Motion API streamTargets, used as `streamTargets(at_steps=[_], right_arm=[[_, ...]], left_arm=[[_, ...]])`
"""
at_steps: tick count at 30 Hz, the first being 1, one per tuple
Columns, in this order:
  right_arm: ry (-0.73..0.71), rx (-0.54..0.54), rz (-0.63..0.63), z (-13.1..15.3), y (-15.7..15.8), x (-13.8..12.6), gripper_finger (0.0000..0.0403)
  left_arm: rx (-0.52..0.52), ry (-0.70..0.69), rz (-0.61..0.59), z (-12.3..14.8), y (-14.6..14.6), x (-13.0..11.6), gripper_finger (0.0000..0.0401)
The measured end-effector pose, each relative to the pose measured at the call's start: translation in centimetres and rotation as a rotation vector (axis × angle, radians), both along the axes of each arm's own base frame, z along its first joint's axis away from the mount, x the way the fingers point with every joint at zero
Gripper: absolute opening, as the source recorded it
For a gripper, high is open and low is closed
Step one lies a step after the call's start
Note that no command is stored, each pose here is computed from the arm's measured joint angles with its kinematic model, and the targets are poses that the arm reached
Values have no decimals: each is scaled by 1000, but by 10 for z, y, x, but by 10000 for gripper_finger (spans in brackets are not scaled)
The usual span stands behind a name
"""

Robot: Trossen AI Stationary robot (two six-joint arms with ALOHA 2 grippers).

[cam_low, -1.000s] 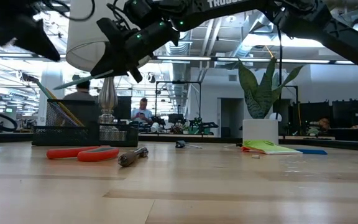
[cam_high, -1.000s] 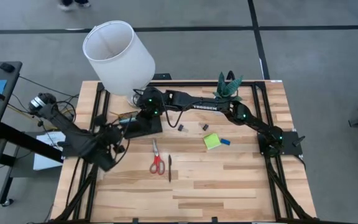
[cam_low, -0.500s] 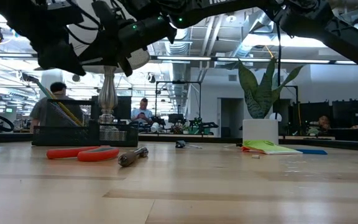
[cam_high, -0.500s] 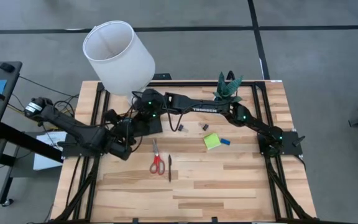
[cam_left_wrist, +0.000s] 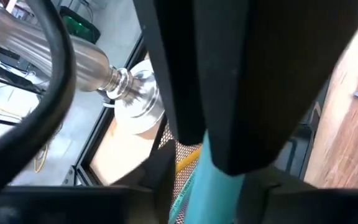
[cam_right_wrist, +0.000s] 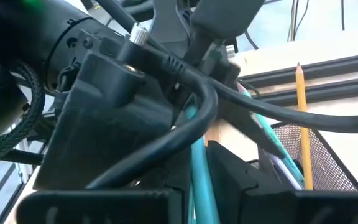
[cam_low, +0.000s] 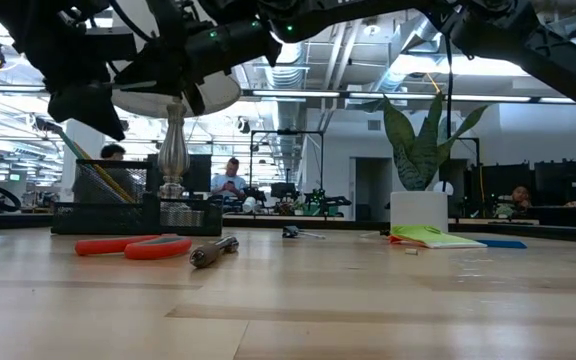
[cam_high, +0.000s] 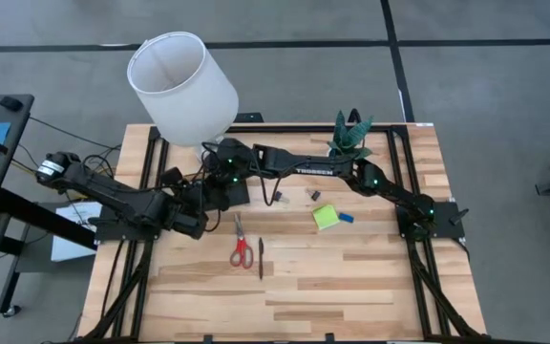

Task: Pick and place office supplies into organizer
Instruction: Put the blue pen into the black desk organizer

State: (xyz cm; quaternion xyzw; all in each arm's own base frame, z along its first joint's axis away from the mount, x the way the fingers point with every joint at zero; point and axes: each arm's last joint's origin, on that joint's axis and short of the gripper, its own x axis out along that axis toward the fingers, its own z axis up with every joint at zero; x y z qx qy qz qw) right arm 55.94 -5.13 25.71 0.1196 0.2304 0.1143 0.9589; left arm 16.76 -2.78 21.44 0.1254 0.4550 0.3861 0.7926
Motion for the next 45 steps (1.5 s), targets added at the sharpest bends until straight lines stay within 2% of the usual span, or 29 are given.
streamTargets(at_steps=[3,5,9,14,35,40,45], right_arm=[[10,1,-3,-1,-1,-1,30],[16,2,1,-2,-2,-1,30],[15,1,0,-2,-2,-1,43],[14,-5,-10,-2,-1,-1,30],[36,-28,-51,-3,1,-1,38],[60,-80,-81,-5,3,-2,33],[75,-86,-88,-5,2,-3,31]], left_arm=[[-1,-8,7,0,0,0,35],[-2,-6,7,0,0,0,11],[-1,-5,7,0,0,0,4],[0,-3,6,0,0,0,1],[-5,-25,-25,0,-8,-2,0],[-8,-30,-57,0,-14,-3,0],[-10,-42,-62,0,-16,-3,0]])
